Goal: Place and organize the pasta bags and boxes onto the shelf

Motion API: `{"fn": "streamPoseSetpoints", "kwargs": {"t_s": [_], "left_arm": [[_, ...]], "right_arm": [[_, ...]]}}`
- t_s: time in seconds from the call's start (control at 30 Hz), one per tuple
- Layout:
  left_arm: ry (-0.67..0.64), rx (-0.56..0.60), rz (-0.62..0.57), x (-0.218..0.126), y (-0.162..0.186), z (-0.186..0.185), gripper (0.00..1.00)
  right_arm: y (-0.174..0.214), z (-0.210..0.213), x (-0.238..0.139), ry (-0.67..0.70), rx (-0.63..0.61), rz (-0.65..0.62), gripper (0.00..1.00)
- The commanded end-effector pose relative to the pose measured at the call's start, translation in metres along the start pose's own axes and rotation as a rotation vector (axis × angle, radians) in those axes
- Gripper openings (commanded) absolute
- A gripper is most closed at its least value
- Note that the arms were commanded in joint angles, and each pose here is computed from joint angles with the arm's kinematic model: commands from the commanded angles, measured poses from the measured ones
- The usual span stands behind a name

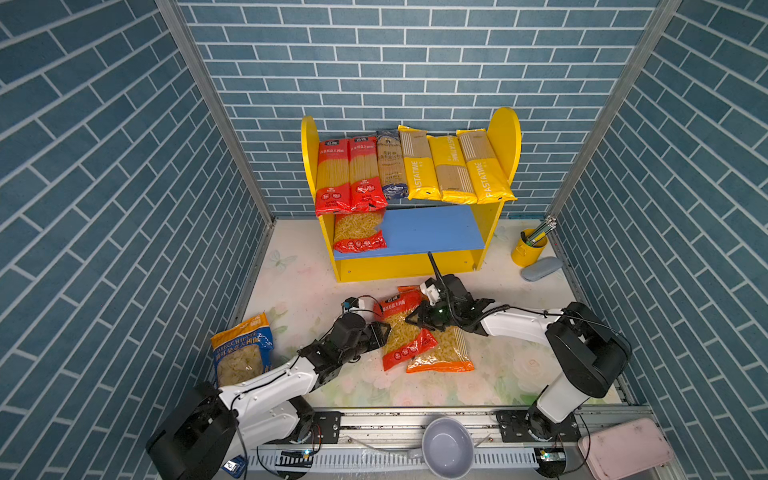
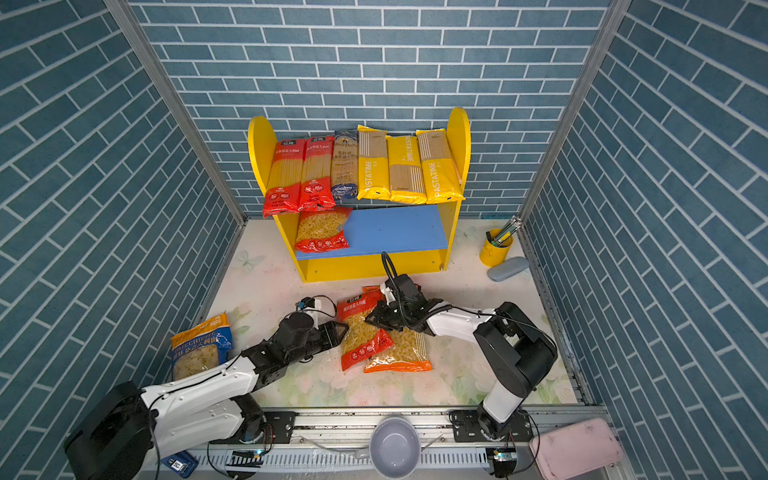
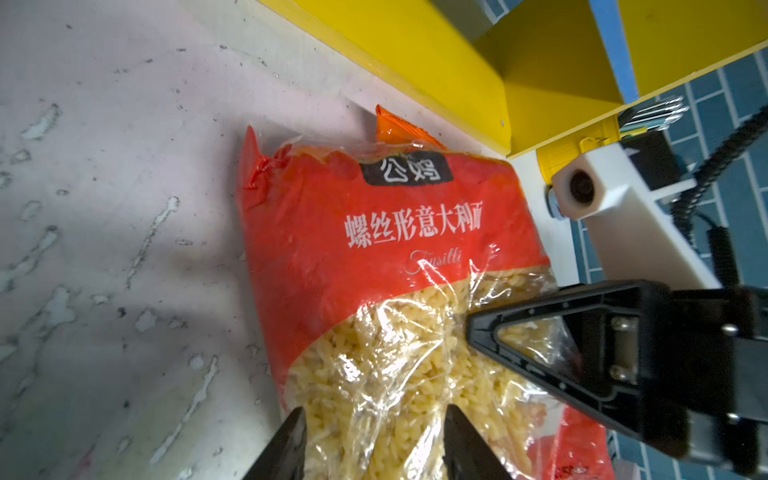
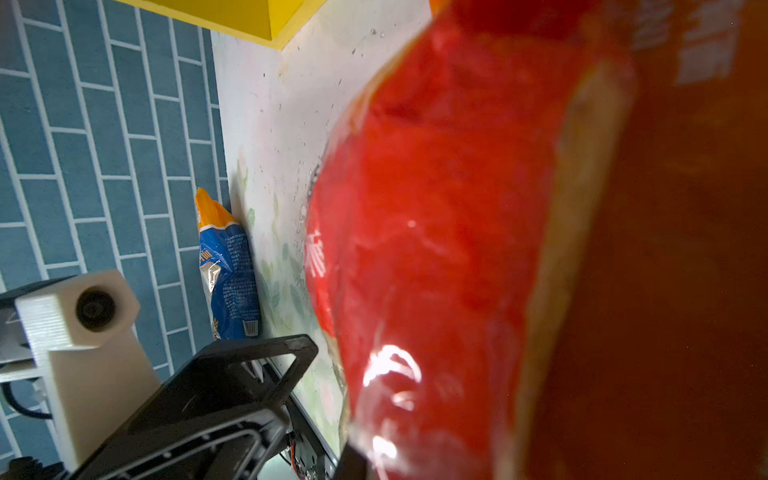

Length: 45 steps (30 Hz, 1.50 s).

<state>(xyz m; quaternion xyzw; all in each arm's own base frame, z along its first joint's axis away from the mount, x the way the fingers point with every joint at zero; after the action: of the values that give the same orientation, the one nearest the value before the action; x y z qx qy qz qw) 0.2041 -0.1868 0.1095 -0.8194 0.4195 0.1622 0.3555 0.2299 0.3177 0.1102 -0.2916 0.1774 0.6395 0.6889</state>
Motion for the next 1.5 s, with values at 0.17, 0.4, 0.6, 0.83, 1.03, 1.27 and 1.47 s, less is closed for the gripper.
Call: {"fn": "streamPoseSetpoints", "kwargs": {"t_s": [0.17,0.4,0.6,0.83,1.03,1.27,1.47], "left_arm": [[-0.073,0.01,-0.053,-0.045,-0.01,0.003,0.58],[-0.106,0.072,-0.097,-0.081,-0.031,-0.013,0.6],[-0.087,0.074,-0.101,-0.087,-0.035,-0.022,0.6],[-0.055,0.066,-0.098,-0.084,-0.038,-0.03,0.6],[-0.051,0.068,-0.056,-0.073,-0.038,-0.037,0.6],[-0.027,0.033,-0.038,-0.056,-0.036,-0.04,0.6],[-0.03,0.036,-0.029,-0.047,-0.037,-0.042,0.6]], "right_arm": [[-0.004,0.055,-0.057,-0.086,-0.088,-0.066,0.03],[-0.019,0.084,-0.105,-0.16,-0.123,-0.12,0.01],[-0.053,0.111,-0.139,-0.244,-0.161,-0.215,0.01],[-0.104,0.133,-0.153,-0.355,-0.203,-0.345,0.0],[-0.14,0.143,-0.162,-0.423,-0.258,-0.428,0.0],[-0.179,0.133,-0.151,-0.443,-0.262,-0.501,0.0],[-0.206,0.13,-0.135,-0.481,-0.252,-0.538,0.0]]}}
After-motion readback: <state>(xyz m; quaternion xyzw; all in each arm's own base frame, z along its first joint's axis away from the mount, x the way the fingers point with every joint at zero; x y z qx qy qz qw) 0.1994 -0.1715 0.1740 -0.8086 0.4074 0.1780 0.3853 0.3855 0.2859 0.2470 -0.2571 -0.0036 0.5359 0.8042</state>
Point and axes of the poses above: each gripper's point midway between its finger pads, its own x axis out along the fingers, its own z axis along the line the jaws close on, y = z × x, the point moved 4 cm from there along -x, back along the fingers, and after that the axes turned 1 degree about -x, right-handed, at the moved point
